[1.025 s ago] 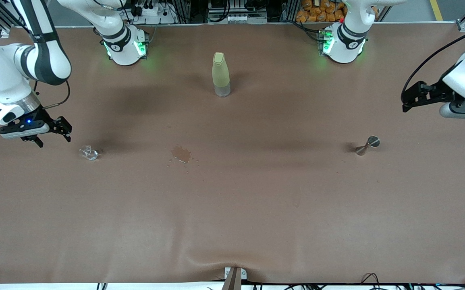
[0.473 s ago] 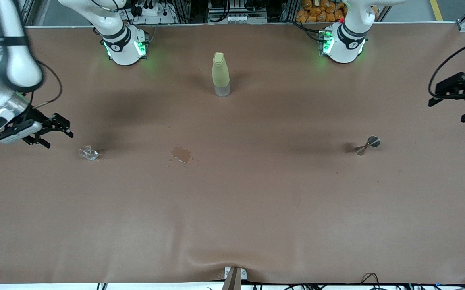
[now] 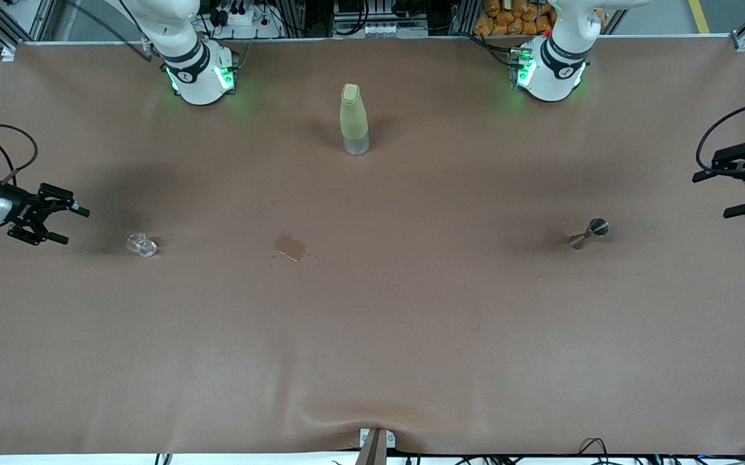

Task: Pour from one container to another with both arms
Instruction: 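Lower the right gripper to the glass cup while the left gripper reaches the jigger, then close the right gripper on the glass cup while the left gripper grasps the jigger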

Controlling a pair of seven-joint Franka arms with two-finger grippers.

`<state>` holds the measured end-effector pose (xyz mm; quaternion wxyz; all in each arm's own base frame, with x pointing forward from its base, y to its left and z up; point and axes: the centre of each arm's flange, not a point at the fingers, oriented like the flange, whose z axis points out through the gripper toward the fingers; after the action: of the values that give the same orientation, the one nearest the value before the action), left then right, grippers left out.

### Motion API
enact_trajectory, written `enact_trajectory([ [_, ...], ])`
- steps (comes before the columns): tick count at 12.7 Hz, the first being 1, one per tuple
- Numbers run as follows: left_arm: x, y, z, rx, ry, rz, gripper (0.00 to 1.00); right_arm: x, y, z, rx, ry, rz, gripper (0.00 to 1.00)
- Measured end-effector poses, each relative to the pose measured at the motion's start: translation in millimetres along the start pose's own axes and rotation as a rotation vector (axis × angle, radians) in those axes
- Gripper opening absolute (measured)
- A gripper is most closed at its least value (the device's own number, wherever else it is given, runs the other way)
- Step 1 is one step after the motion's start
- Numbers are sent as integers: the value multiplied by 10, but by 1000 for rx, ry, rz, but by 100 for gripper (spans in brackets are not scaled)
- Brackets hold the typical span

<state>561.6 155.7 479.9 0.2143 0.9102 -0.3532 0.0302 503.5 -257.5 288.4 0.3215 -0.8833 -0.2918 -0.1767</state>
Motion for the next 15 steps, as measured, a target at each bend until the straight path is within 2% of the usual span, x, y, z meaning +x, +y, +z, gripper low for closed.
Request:
enact_trajectory([
  [3, -131, -348, 482, -70, -42, 130, 100, -234, 99, 214, 171, 167, -162, 100],
  [5, -166, -546, 845, -135, -9, 196, 100, -392, 263, 286, 219, 220, -243, 100],
  [7, -228, -712, 1231, -230, 76, 232, 100, -552, 503, 346, 236, 240, -285, 100],
  [10, -438, -913, 1674, -368, 264, 284, 100, -682, 694, 454, 257, 252, -331, 100],
  [15, -778, -1174, 2140, -414, 497, 453, 100, -751, 775, 603, 252, 285, -495, 100],
])
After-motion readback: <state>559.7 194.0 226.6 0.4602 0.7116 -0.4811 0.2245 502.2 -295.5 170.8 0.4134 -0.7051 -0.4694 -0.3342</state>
